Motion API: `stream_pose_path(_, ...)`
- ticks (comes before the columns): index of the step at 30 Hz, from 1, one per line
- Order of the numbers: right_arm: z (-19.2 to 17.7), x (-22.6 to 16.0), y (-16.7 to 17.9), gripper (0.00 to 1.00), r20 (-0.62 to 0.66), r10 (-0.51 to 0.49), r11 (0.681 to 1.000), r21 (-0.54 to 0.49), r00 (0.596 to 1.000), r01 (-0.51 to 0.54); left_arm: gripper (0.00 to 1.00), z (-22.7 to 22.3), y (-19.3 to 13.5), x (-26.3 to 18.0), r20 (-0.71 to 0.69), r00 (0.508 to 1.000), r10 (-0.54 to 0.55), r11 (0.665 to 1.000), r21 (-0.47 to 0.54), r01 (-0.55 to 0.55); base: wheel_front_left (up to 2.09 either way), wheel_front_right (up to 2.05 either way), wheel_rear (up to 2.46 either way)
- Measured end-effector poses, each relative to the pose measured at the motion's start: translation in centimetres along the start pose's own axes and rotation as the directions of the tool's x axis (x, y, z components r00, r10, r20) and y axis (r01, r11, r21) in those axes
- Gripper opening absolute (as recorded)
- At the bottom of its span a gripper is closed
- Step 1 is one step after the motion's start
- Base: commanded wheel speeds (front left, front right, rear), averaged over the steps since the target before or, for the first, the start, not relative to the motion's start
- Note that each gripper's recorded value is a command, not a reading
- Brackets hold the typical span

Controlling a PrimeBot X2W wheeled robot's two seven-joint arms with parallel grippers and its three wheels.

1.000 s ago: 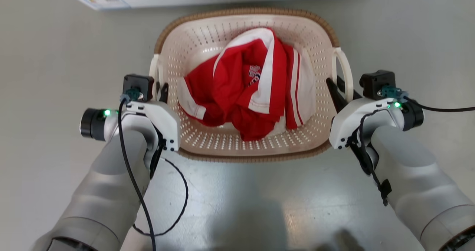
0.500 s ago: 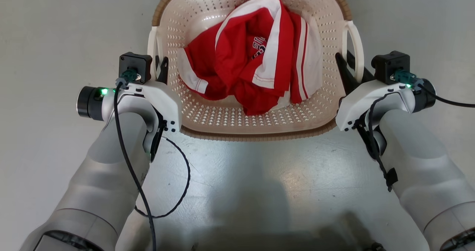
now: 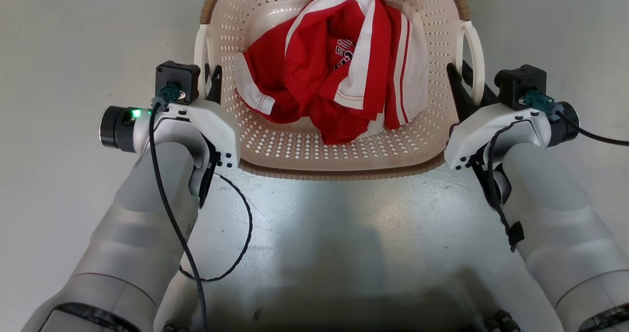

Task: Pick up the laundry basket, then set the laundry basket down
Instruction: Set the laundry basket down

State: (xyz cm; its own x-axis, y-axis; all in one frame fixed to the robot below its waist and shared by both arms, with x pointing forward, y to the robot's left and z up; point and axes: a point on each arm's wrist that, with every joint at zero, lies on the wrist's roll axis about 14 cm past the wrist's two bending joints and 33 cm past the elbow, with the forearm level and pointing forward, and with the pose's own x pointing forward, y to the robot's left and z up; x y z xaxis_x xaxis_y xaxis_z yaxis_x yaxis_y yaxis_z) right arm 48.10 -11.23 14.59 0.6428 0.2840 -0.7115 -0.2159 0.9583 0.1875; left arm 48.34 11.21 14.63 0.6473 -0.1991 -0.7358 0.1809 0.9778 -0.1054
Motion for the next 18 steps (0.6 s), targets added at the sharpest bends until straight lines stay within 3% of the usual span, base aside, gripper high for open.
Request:
stream_pose_path(13, -0.51, 0.53, -0.34, 0.0, -0.001, -0.01, 1.0, 0.003, 1.0, 0.01, 0.0, -0.61, 0.17, 0.6, -0.007, 1.0, 0.007, 1.0, -0.002, -0.007, 0.0, 0.0, 0.0)
stream_pose_path(14, -0.44, 0.53, -0.54, 0.1, 0.002, -0.018, 1.0, 0.008, 1.0, 0.018, 0.0, -0.63, 0.22, 0.65, -0.008, 1.0, 0.012, 1.0, -0.012, -0.013, 0.0, 0.0, 0.0)
stream_pose_path(15, -0.42, 0.53, -0.74, 0.41, 0.003, -0.025, 1.0, 0.01, 1.0, 0.025, 0.64, -0.63, 0.2, 0.7, -0.007, 1.0, 0.015, 1.0, -0.019, -0.015, 0.0, 0.0, 0.0)
stream_pose_path(16, -0.47, 0.52, -0.79, 1.0, 0.002, -0.024, 1.0, 0.002, 1.0, 0.024, 1.0, -0.7, 0.19, 0.73, -0.011, 1.0, 0.016, 1.0, -0.018, -0.016, 0.0, 0.0, 0.0)
stream_pose_path(18, -0.21, 0.54, -0.86, 1.0, 0.013, -0.02, 1.0, -0.011, 1.0, 0.02, 1.0, -1.04, 0.16, 0.77, -0.027, 0.999, 0.023, 0.999, -0.023, -0.023, 0.0, 0.0, 0.0)
